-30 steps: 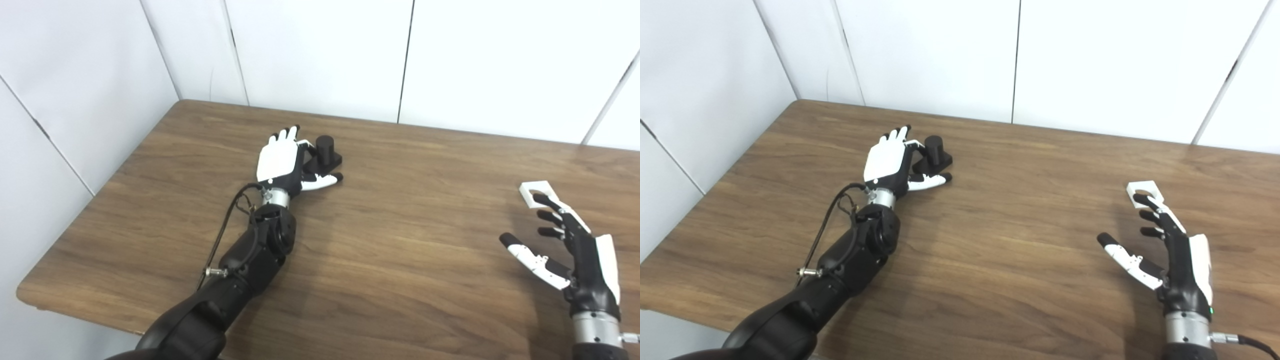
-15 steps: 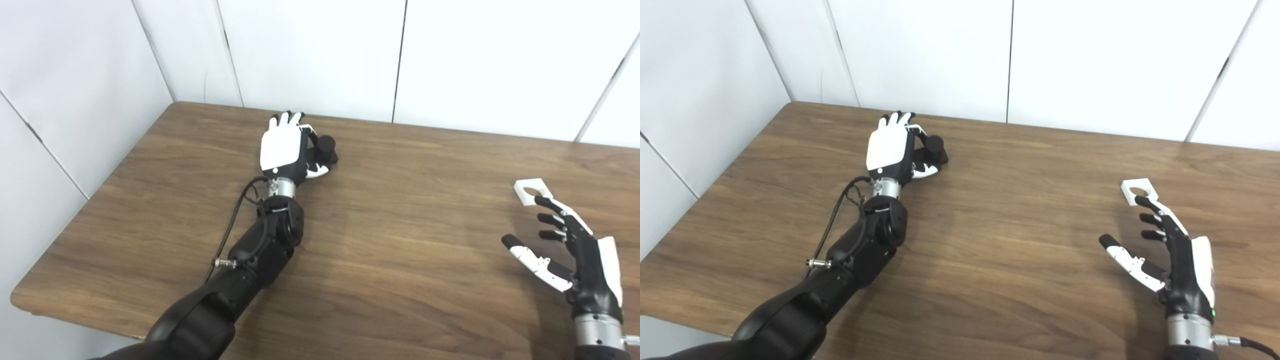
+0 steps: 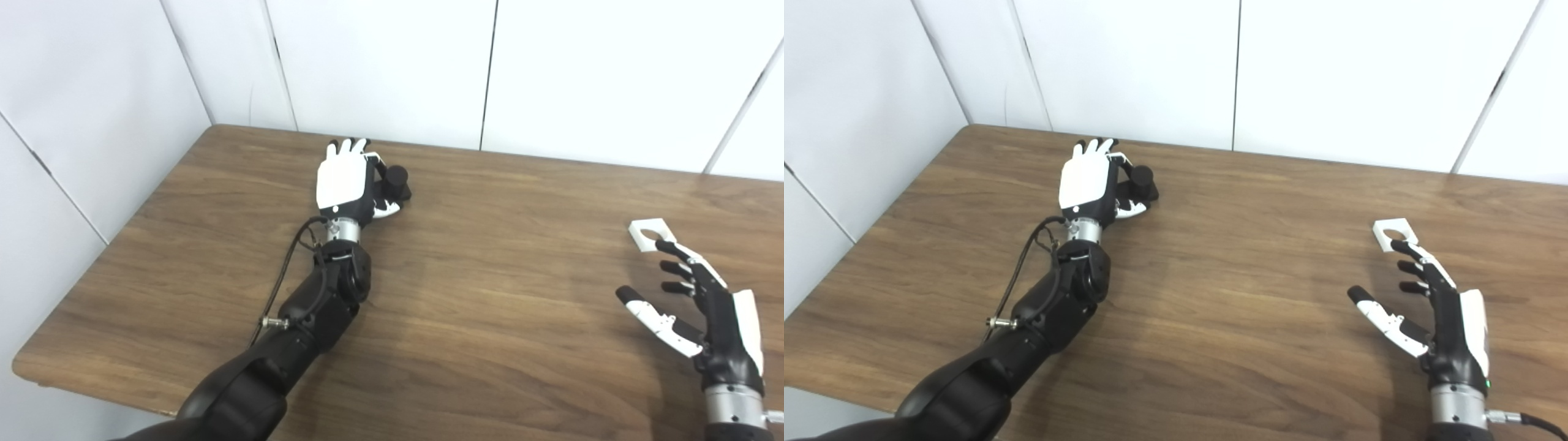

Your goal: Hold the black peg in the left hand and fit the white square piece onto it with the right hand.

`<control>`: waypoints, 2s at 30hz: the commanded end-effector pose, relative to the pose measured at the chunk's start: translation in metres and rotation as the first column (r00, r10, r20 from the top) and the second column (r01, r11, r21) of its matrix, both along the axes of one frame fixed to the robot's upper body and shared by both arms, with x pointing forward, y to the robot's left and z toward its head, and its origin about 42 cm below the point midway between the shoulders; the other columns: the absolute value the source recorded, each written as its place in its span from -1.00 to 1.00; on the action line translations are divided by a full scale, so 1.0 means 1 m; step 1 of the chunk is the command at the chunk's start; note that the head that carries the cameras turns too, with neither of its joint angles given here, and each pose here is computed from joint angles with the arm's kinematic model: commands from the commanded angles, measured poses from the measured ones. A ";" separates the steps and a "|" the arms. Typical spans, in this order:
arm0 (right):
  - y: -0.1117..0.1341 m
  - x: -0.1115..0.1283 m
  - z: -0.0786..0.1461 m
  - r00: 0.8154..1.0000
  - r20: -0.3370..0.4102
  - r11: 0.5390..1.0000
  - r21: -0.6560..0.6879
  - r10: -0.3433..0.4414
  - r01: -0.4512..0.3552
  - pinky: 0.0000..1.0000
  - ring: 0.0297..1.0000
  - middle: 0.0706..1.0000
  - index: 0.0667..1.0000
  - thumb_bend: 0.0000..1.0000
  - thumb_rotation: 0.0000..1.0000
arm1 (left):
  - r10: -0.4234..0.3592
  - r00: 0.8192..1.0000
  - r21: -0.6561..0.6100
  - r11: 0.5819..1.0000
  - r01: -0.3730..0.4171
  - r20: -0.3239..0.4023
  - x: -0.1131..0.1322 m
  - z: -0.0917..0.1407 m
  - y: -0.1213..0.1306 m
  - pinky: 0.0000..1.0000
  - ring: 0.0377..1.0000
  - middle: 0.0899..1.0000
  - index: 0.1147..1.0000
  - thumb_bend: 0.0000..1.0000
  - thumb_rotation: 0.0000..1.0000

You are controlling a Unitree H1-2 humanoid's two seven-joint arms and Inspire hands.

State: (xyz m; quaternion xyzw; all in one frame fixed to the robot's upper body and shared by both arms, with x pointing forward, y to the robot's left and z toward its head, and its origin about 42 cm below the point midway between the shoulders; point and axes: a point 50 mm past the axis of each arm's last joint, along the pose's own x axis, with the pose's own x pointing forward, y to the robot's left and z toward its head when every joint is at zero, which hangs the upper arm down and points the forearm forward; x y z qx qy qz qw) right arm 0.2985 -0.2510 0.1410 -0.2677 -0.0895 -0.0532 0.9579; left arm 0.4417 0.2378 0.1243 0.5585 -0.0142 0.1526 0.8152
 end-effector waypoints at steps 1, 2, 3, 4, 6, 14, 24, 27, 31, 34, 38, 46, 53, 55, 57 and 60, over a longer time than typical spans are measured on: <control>-0.003 0.003 0.013 0.999 0.053 1.000 -0.013 -0.007 0.007 0.37 0.56 0.69 0.54 0.39 -0.12 | 0.001 1.000 0.012 1.000 -0.001 -0.015 0.001 0.005 0.013 1.00 0.89 0.78 -0.17 0.03 -0.84; -0.003 0.003 0.013 0.999 0.053 1.000 -0.013 -0.008 0.009 0.38 0.56 0.69 0.55 0.40 -0.12 | -0.014 1.000 -0.009 1.000 0.013 -0.019 0.000 0.005 0.012 1.00 0.89 0.78 -0.17 0.03 -0.84; -0.003 0.004 0.013 0.999 0.053 1.000 -0.013 -0.009 0.009 0.39 0.56 0.69 0.55 0.41 -0.10 | -0.023 1.000 -0.023 0.999 0.022 -0.021 -0.001 0.005 0.011 1.00 0.90 0.78 -0.17 0.03 -0.83; -0.003 0.004 0.014 0.999 0.053 1.000 -0.012 -0.008 0.009 0.39 0.56 0.69 0.55 0.41 -0.10 | -0.046 0.999 -0.063 0.997 0.045 -0.017 -0.004 0.006 0.007 1.00 0.90 0.78 -0.17 0.03 -0.83; -0.003 0.005 0.015 0.998 0.055 1.000 -0.015 -0.010 0.011 0.40 0.56 0.69 0.55 0.41 -0.11 | -0.080 0.997 -0.155 0.985 0.076 -0.014 -0.009 0.006 0.002 0.99 0.93 0.79 -0.17 0.03 -0.83; 0.001 0.005 0.019 0.998 0.063 1.000 -0.017 -0.010 0.011 0.38 0.55 0.68 0.55 0.40 -0.15 | -0.213 0.977 -0.341 0.920 0.194 -0.020 -0.034 0.008 -0.016 0.98 0.99 0.83 -0.16 0.03 -0.82; 0.005 0.004 0.020 0.999 0.052 1.000 -0.014 -0.008 0.009 0.42 0.58 0.70 0.56 0.41 -0.09 | -0.301 0.953 -0.379 0.886 0.268 -0.029 -0.064 0.001 -0.032 1.00 1.00 0.86 -0.15 0.02 -0.81; 0.007 0.003 0.020 0.999 0.053 1.000 -0.015 -0.008 0.009 0.42 0.58 0.70 0.55 0.43 -0.06 | -0.331 0.943 -0.401 0.869 0.289 -0.037 -0.074 -0.003 -0.036 1.00 1.00 0.88 -0.01 0.69 -0.16; 0.010 0.004 0.022 0.998 0.059 1.000 -0.021 -0.013 0.014 0.40 0.56 0.69 0.55 0.44 -0.03 | -0.378 0.925 -0.443 0.838 0.320 -0.046 -0.090 -0.012 -0.043 1.00 1.00 0.90 0.00 0.71 -0.11; 0.011 0.005 0.023 0.998 0.059 1.000 -0.017 -0.017 0.018 0.42 0.57 0.69 0.55 0.45 -0.03 | -0.402 0.914 -0.468 0.821 0.328 -0.063 -0.104 -0.017 -0.051 1.00 1.00 0.92 0.02 0.72 -0.11; 0.012 0.005 0.025 0.998 0.059 1.000 -0.026 -0.011 0.012 0.46 0.60 0.70 0.57 0.43 -0.03 | -0.436 0.895 -0.486 0.804 0.343 -0.090 -0.117 -0.023 -0.064 1.00 1.00 0.94 0.04 0.72 -0.13; 0.012 0.005 0.028 0.998 0.060 1.000 -0.023 -0.013 0.014 0.49 0.61 0.70 0.57 0.43 -0.05 | -0.493 0.866 -0.500 0.774 0.389 -0.088 -0.133 -0.032 -0.085 1.00 1.00 0.96 0.05 0.68 -0.13; 0.011 0.004 0.028 0.998 0.064 0.999 -0.031 -0.017 0.019 0.45 0.60 0.69 0.55 0.44 -0.05 | -0.514 0.853 -0.510 0.760 0.402 -0.093 -0.143 -0.037 -0.100 1.00 1.00 0.96 0.03 0.73 -0.12; 0.011 0.003 0.028 0.998 0.064 0.999 -0.029 -0.016 0.018 0.45 0.60 0.69 0.55 0.43 -0.06 | -0.522 0.848 -0.515 0.755 0.407 -0.094 -0.145 -0.038 -0.103 1.00 1.00 0.97 0.04 0.73 -0.11; 0.010 0.003 0.028 0.998 0.065 0.999 -0.028 -0.015 0.017 0.45 0.60 0.69 0.55 0.42 -0.08 | -0.527 0.845 -0.517 0.750 0.412 -0.091 -0.147 -0.038 -0.106 1.00 1.00 0.96 0.03 0.73 -0.12; 0.009 0.003 0.029 0.998 0.066 0.999 -0.028 -0.014 0.016 0.44 0.59 0.69 0.55 0.43 -0.08 | -0.535 0.840 -0.511 0.750 0.420 -0.093 -0.150 -0.038 -0.108 1.00 1.00 0.96 0.03 0.73 -0.11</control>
